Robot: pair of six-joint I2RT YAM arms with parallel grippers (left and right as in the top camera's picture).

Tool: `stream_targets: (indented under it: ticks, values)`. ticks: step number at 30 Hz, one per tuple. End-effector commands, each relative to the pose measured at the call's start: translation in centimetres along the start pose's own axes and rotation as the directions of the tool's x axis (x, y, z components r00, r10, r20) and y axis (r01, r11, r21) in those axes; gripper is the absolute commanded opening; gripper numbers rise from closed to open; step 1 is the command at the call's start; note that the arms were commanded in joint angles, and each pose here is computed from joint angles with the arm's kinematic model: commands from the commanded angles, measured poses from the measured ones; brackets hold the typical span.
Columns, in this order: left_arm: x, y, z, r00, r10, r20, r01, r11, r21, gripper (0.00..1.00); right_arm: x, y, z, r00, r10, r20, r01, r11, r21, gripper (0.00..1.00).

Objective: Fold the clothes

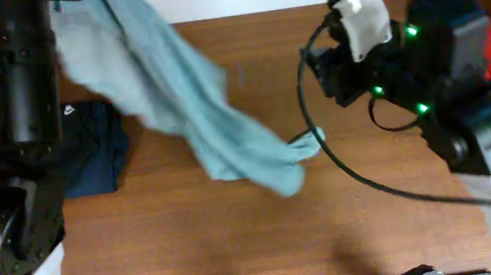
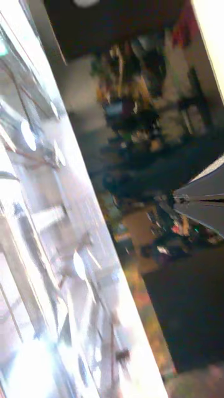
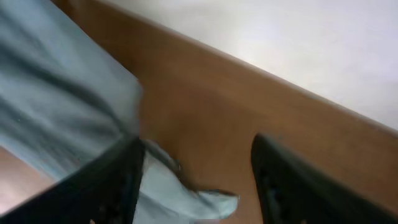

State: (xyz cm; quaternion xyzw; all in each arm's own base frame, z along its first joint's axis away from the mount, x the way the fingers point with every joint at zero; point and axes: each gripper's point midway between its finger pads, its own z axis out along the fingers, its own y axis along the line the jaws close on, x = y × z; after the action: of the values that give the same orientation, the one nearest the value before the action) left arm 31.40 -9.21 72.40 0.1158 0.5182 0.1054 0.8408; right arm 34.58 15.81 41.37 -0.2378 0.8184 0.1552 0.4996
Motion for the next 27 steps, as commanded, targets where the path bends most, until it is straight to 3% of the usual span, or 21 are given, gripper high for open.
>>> stream_targets:
  ticks: [1, 14, 21, 27]
  values:
    - [-1.9, -0.5, -0.7, 0.998, -0.004, 0.064, 0.002, 0.999, 0.042, 0.0, 0.4, 2.8, 1.1, 1.0, 0.02, -0.019, -0.023, 0.983, -0.18, 0.6]
    - [-1.6, 0.7, 0.1, 0.996, 0.068, 0.052, -0.065, 0.996, -0.055, 0.0, 3.0, 9.4, 0.9, 0.992, -0.034, -0.122, -0.024, 0.893, -0.449, 0.61]
    - [-0.3, 2.7, 0.9, 0.999, 0.043, -0.006, -0.043, 0.977, -0.207, 0.0, 7.1, 13.0, 4.0, 0.951, -0.119, -0.285, -0.029, 0.885, -0.466, 0.62]
    - [-0.2, 2.8, 1.1, 0.999, 0.053, -0.005, -0.053, 0.974, -0.219, 0.0, 10.3, 14.3, 7.2, 0.903, -0.16, -0.398, -0.037, 0.896, -0.443, 0.62]
